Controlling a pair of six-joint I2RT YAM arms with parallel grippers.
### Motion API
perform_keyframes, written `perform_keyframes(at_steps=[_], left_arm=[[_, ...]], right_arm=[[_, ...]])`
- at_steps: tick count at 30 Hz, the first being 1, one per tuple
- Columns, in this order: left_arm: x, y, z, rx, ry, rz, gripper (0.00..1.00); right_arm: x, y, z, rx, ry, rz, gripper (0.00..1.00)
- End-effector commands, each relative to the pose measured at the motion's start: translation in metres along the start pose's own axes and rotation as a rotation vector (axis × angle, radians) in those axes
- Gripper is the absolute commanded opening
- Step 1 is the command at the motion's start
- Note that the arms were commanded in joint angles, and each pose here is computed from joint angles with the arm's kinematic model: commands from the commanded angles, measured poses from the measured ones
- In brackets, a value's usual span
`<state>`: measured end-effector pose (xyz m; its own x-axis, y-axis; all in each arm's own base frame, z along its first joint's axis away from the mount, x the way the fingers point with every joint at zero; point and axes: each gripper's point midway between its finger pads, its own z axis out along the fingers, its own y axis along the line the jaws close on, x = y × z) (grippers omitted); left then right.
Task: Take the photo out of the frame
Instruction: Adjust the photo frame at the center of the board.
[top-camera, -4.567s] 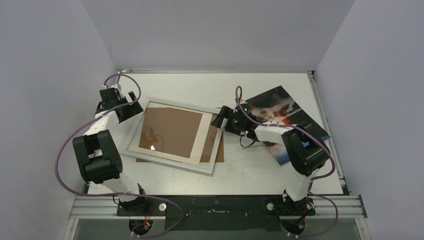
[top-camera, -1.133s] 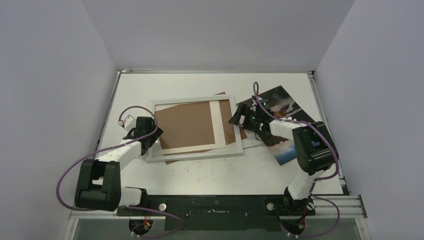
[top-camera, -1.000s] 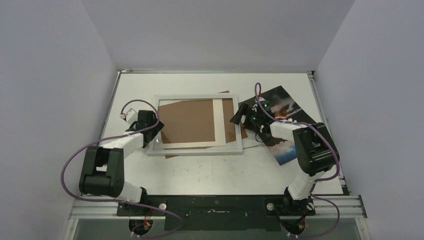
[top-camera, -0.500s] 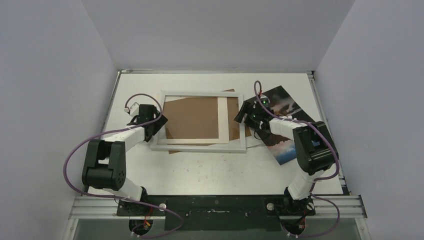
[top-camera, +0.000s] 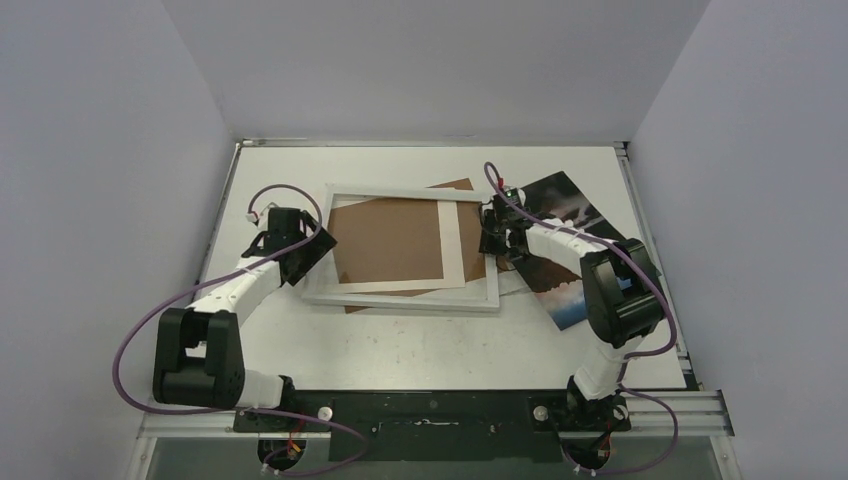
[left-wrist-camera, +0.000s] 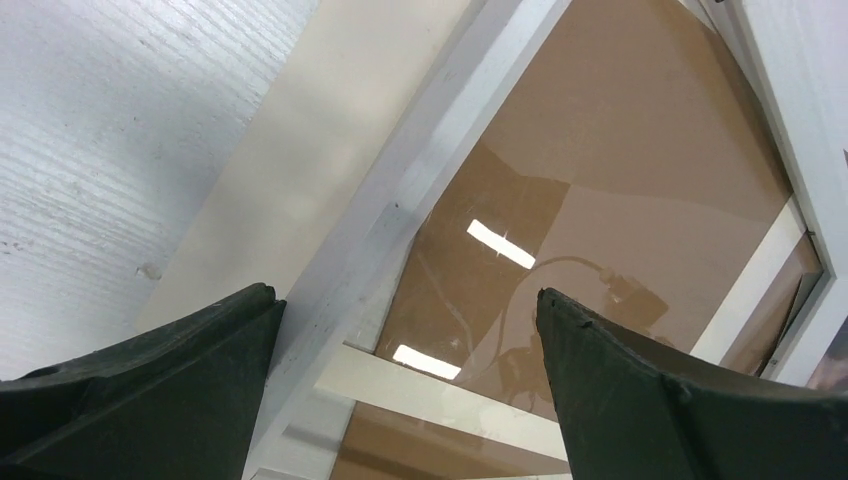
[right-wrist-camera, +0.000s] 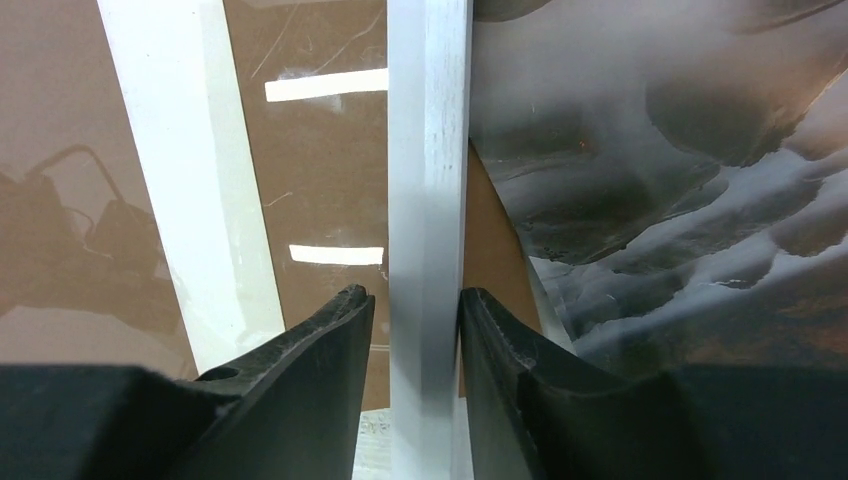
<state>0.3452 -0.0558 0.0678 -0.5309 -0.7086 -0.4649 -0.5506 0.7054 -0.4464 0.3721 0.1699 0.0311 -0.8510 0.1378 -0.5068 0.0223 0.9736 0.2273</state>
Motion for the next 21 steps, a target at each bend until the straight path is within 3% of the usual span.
perform_keyframes(at_steps=[1, 7, 14, 21], left_arm=[[0.001, -0.074, -0.039, 0.295, 0.073, -0.035, 0.97], [0.02, -0.064, -0.044, 0.301, 0.097, -0.039, 0.97], [0.047, -0.056, -0.042, 0.303, 0.121, -0.023, 0.97], [0.023, -0.048, -0.033, 0.23, 0.025, 0.081, 0.97]], right_arm=[[-0.028, 0.08, -0.023, -0.241, -0.045, -0.054, 0.34], [-0.06, 0.08, -0.027, -0.222, -0.102, -0.086, 0.27], [-0.078, 0.08, -0.004, -0.222, -0.091, -0.108, 0.26], [-0.082, 0.084, 0.003, -0.234, -0.101, -0.111, 0.28]])
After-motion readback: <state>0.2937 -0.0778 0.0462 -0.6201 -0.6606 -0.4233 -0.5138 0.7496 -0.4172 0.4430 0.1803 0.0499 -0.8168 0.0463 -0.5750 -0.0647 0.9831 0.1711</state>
